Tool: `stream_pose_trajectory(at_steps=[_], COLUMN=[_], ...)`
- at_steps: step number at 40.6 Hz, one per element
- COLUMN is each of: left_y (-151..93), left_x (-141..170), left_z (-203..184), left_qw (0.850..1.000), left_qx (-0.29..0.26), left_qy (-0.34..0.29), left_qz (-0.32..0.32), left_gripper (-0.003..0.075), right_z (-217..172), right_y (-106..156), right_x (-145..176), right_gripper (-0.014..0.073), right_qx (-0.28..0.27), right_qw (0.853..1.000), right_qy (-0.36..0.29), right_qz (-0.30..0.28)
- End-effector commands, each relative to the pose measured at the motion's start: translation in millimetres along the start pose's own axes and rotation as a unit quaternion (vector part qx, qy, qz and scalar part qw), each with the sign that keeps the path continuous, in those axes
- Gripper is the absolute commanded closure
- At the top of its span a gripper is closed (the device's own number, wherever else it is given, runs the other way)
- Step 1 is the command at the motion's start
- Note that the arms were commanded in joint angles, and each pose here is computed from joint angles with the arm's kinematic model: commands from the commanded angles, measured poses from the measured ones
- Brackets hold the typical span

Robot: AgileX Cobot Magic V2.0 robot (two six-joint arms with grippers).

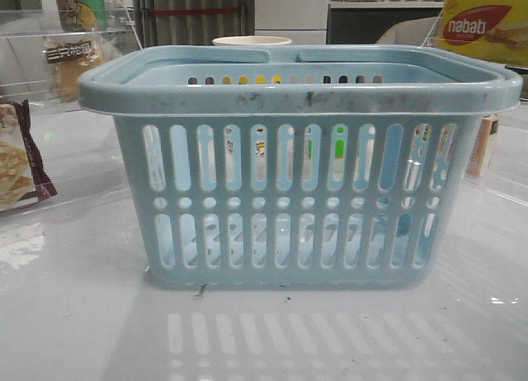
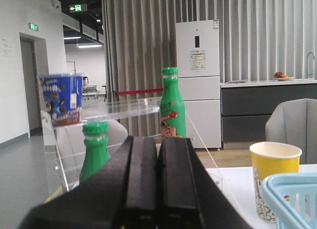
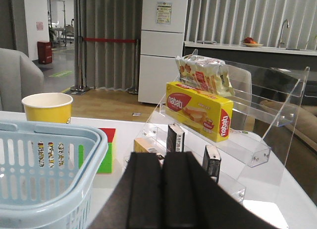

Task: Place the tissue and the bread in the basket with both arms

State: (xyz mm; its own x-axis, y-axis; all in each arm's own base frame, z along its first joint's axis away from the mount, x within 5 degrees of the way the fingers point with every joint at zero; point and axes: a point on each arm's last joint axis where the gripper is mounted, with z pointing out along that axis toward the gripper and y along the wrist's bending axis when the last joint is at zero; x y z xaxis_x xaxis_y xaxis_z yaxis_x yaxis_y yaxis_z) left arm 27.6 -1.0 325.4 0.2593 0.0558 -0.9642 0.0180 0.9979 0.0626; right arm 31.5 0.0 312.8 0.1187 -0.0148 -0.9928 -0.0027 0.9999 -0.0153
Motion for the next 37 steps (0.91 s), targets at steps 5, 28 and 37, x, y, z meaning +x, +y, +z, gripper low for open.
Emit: stream_pose_trajectory(at_steps=[5,28,37], left_y=[3,-1,-1], left_x=[-57,-8,3], left_z=[21,83,95], left_qw=[1.0,0.949,0.939], left_qx=[0.006,0.023,0.025], left_qy=[0.025,0.314,0.342], left_qz=[-0.011,-0.009,-0.009], left_gripper=[0.063,0.063,0.0465], right_z=[18,93,108], right_y=[-1,-1,-1], right_x=[-59,-29,-17], right_gripper=[0.0538,0.0538,0.0318], right_qx=[0.002,-0.002,-0.003], right_qw=[0.999,0.952,0.939], right_qy=[0.032,0.305,0.345], right_qz=[-0.008,-0.008,-0.008])
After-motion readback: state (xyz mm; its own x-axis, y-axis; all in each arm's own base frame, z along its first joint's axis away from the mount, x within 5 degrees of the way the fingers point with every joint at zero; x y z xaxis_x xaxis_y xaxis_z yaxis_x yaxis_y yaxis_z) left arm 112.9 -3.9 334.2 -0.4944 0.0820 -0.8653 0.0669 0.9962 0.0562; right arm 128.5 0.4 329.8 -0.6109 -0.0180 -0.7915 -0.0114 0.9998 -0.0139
